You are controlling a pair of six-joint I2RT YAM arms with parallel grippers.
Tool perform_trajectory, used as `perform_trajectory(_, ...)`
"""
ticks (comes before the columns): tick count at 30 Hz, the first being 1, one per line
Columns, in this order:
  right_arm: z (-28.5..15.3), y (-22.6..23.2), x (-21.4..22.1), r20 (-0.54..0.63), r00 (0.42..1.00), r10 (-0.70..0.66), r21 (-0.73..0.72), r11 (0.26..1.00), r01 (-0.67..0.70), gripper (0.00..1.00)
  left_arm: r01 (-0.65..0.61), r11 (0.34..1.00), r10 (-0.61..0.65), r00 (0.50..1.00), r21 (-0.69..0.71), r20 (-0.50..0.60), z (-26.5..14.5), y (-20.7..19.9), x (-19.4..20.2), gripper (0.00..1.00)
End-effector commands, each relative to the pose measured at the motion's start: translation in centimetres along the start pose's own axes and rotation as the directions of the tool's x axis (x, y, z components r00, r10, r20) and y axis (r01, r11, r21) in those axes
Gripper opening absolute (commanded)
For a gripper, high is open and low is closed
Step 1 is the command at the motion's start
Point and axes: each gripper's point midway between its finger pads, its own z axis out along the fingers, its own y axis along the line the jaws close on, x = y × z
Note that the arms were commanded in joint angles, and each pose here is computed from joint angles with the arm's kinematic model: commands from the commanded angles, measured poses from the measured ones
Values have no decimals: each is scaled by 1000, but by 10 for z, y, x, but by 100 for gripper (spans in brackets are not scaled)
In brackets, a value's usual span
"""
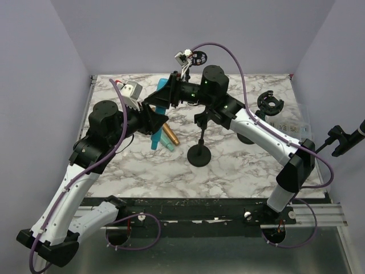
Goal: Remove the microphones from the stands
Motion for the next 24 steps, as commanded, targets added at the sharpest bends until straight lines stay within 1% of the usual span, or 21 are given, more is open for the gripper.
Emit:
perform_trajectory(1,-1,-3,7,-23,999,-27,33,999,27,39,11,997,-7,999,-80,54,-4,16,-5,0)
perform_trajectory(3,-5,-12,-1,0,998,-68,108,992,68,62,21,995,-16,999,-99,50,-5,21,0,0)
perform_trajectory(4,-9,-18,-7,21,995,-93,161,983,89,75,27,993,-22,999,-115,49,-5,24,3,0)
perform_trajectory(6,-20,-28,-22,65,986,-153,270,954,131,90,46,987,-39,998,-154,44,-7,33,10,0)
perform_trajectory(8,-38,-39,-39,116,971,-211,398,905,149,99,72,975,-65,997,-210,43,-8,44,18,0)
perform_trajectory(10,-62,-43,-62,181,942,-284,510,846,158,99,112,954,-106,994,-279,36,-8,58,28,0)
perform_trajectory(11,-76,-48,-73,212,922,-326,576,804,152,99,139,936,-135,990,-323,33,-8,67,34,0)
perform_trajectory(13,-101,-41,-91,273,877,-396,633,760,146,99,188,887,-204,979,-423,8,-7,86,50,0)
perform_trajectory(15,-122,-31,-101,313,835,-452,658,737,153,98,247,827,-289,957,-506,-5,-6,105,65,0)
perform_trajectory(17,-139,-19,-108,346,798,-493,665,729,161,98,314,787,-370,929,-531,2,0,116,78,0)
perform_trajectory(20,-160,-6,-113,383,758,-527,675,720,160,98,438,749,-495,869,-497,18,15,123,95,0)
perform_trajectory(22,-170,-3,-112,389,745,-542,686,710,159,98,521,700,-576,816,-488,44,23,130,106,0)
perform_trajectory(24,-179,-3,-112,389,737,-553,701,697,153,98,583,633,-638,765,-509,83,29,144,121,0)
